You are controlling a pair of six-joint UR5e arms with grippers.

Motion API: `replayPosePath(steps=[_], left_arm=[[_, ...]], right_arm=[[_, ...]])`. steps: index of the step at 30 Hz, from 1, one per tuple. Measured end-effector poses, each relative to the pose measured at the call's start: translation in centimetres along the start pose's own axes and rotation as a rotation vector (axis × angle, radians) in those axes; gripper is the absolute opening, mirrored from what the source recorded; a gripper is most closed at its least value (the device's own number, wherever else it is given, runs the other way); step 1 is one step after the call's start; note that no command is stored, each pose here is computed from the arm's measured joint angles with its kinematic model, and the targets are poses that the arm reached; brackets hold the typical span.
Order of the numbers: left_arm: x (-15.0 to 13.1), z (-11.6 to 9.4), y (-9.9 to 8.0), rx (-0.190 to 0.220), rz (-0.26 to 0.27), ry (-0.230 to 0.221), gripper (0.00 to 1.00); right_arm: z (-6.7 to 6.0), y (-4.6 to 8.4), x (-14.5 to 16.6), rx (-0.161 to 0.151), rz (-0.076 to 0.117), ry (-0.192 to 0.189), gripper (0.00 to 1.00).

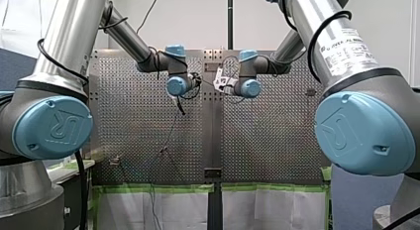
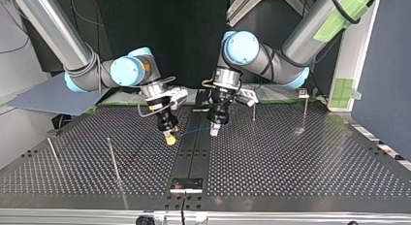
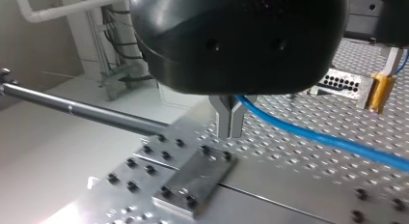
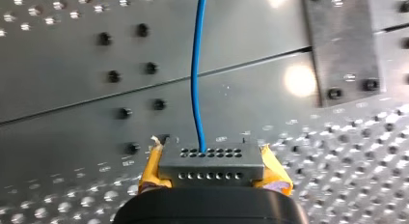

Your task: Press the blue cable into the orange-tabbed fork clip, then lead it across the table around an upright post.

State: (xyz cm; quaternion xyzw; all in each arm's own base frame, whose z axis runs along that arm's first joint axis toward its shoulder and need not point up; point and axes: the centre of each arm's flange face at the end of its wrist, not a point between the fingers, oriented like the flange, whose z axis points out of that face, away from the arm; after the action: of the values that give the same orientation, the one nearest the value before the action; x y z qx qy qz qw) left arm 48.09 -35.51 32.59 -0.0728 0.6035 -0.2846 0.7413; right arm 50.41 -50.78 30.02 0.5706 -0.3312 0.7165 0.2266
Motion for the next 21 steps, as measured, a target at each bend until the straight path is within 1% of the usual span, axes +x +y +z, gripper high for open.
replayPosePath(steps=[6,13,21], left_arm=[[-0.7,0.3,-0.4,0.004,-0.009,-0.005,0.00],[-0.7,0.3,-0.4,0.003,-0.010,-0.005,0.00],[-0.7,0.4,-0.5,0.011,-0.016,-0.003,0.00]], right_arm=[[-0.1,-0.4,2.1,0.004,0.002,0.029,0.00],[-0.4,-0.8,4.2,0.009,0.008,0.059,0.00],[-0.7,-0.9,6.9,0.009,0.023,0.097,0.00]])
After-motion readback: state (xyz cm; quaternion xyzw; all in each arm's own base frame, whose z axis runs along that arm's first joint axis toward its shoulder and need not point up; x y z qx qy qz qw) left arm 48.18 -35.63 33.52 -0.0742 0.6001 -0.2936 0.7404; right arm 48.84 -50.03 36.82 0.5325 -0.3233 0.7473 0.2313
